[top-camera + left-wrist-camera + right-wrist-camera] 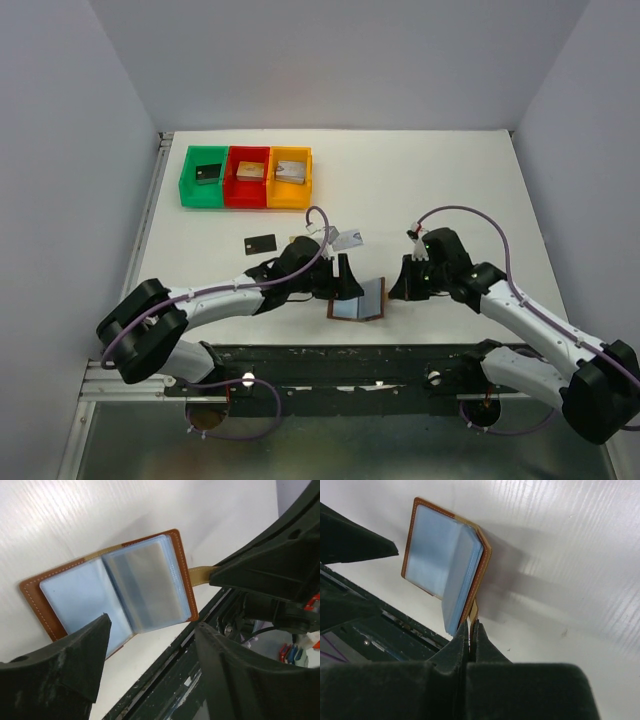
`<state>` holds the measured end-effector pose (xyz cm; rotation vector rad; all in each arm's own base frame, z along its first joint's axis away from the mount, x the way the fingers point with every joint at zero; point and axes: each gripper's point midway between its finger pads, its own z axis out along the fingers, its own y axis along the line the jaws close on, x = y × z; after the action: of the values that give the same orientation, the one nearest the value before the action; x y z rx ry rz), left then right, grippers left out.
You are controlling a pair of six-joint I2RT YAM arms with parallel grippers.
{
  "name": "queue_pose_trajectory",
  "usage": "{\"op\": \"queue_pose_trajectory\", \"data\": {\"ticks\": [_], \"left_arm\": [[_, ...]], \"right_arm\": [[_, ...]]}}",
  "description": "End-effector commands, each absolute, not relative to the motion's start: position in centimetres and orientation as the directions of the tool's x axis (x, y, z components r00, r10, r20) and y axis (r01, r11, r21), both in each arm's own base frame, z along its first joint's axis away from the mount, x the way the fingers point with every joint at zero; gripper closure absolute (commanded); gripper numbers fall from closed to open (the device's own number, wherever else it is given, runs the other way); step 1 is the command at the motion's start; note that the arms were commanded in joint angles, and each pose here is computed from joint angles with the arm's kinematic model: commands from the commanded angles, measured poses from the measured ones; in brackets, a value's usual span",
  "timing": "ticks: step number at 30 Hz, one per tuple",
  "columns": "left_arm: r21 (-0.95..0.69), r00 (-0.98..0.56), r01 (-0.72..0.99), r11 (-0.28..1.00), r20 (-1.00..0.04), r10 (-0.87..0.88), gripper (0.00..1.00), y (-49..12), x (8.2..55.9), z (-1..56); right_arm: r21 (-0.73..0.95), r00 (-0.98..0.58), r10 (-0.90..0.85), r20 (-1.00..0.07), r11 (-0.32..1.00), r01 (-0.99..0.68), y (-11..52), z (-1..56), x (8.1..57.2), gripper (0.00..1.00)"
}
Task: Take the credit cards out of the card holder
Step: Remove the credit card from the card holder.
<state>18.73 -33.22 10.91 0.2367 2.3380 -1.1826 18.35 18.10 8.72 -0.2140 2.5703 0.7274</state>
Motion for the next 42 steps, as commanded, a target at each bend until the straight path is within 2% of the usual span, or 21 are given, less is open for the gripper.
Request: {"op": "queue_pose_trajectory", "data": {"ticks": [1, 3, 5, 18, 42], "left_arm": [[-0.739, -0.878, 0.398, 0.543, -0.478, -0.007, 0.31, -34.8, 17.8, 10.6], [-0.746, -0.880, 0.408, 0.526, -0.474, 0.010, 0.39, -35.3, 17.6, 10.6], [-0.738, -0.879, 0.415, 0.533, -0.477, 0.023, 0.42, -35.5, 17.7, 10.5], [-0.683, -0.873, 0.434, 0.587, -0.479, 0.088, 0.35, -36.2, 18.0, 9.3], [-0.629, -0.871, 0.441, 0.640, -0.472, 0.136, 0.37, -36.2, 18.3, 7.5]], "right_arm": [[0.517, -0.881, -0.026, -0.473, 0.801, -0.301, 19.2, 9.0, 17.8, 1.00], [0.526, -0.880, -0.019, -0.474, 0.796, -0.300, 19.3, 9.1, 17.7, 1.00], [0.529, -0.878, -0.018, -0.479, 0.792, -0.305, 19.4, 9.2, 17.6, 1.00], [0.567, -0.864, -0.005, -0.504, 0.752, -0.335, 20.2, 10.6, 17.7, 1.00], [0.594, -0.868, 0.001, -0.497, 0.730, -0.339, 20.9, 10.9, 17.9, 1.00]]}}
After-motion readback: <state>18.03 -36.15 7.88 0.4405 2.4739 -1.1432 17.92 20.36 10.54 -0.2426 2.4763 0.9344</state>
